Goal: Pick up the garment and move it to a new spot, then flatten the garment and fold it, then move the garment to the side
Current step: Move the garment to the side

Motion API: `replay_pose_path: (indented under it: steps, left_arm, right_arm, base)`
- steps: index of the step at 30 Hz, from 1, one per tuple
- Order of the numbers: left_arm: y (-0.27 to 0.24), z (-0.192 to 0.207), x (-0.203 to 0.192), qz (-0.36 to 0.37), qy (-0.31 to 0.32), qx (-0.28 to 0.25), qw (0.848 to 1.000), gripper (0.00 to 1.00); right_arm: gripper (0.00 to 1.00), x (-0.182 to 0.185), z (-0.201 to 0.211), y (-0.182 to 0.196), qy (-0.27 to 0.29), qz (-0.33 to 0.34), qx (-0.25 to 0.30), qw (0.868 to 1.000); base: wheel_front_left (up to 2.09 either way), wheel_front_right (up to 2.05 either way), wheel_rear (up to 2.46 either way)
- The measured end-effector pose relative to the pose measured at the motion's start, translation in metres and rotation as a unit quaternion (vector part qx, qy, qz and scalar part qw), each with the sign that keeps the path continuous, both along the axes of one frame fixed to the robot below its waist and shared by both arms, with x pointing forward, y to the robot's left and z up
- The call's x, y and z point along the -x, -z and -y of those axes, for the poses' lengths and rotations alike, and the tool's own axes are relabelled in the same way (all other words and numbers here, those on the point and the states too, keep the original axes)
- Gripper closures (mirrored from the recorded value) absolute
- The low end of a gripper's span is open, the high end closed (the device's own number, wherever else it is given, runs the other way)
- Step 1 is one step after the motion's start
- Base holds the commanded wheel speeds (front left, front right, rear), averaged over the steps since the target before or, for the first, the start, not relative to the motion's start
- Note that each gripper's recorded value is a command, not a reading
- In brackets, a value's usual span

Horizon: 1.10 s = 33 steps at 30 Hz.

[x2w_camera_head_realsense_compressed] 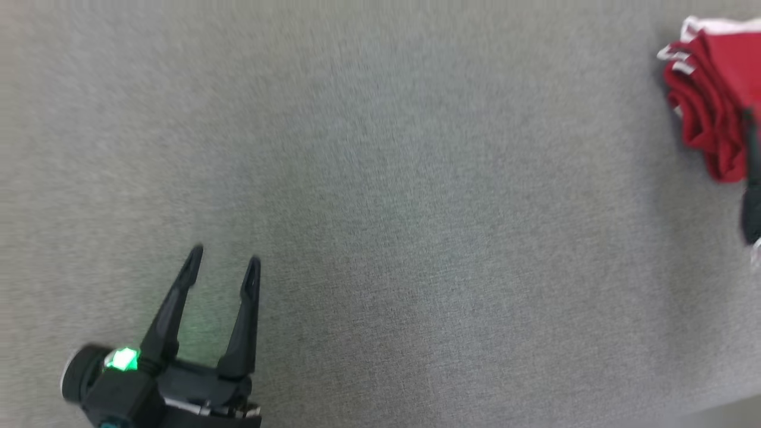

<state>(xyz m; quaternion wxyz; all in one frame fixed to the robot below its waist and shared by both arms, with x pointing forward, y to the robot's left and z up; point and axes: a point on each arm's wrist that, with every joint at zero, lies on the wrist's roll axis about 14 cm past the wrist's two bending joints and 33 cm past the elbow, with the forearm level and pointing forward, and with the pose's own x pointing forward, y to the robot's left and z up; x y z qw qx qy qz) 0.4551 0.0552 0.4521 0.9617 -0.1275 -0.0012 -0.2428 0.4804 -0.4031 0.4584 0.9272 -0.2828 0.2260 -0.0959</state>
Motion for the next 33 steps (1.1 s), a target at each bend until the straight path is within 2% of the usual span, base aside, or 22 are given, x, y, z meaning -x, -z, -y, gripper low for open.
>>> replay_pose_path:
  steps: [4,9,16,26,33]
  left_arm:
    - [-0.007,-0.019,0.019,-0.011,-0.034,-0.009,0.999,0.0]
    - [-0.013,-0.045,0.038,-0.018,-0.078,-0.021,0.997,0.0]
    - [-0.029,-0.079,0.062,-0.008,-0.137,-0.026,0.99,0.0]
    - [-0.046,-0.116,0.094,0.009,-0.198,-0.024,0.98,0.0]
    - [-0.041,-0.128,0.114,0.0,-0.219,-0.02,0.976,0.0]
  right_arm:
    - [0.0,0.019,-0.035,-0.014,-0.008,0.065,-0.07,0.995]
    - [0.0,0.044,-0.07,-0.031,-0.025,0.115,-0.123,0.985]
    - [0.0,0.081,-0.117,-0.047,-0.057,0.164,-0.209,0.962]
    - [0.0,0.119,-0.157,-0.06,-0.104,0.218,-0.271,0.932]
    - [0.0,0.132,-0.181,-0.045,-0.111,0.223,-0.304,0.92]
  base:
    - [0.0,0.0,0.0]
    - [0.0,0.0,0.0]
    - [0.0,0.0,0.0]
    - [0.0,0.0,0.0]
    - [0.0,0.0,0.0]
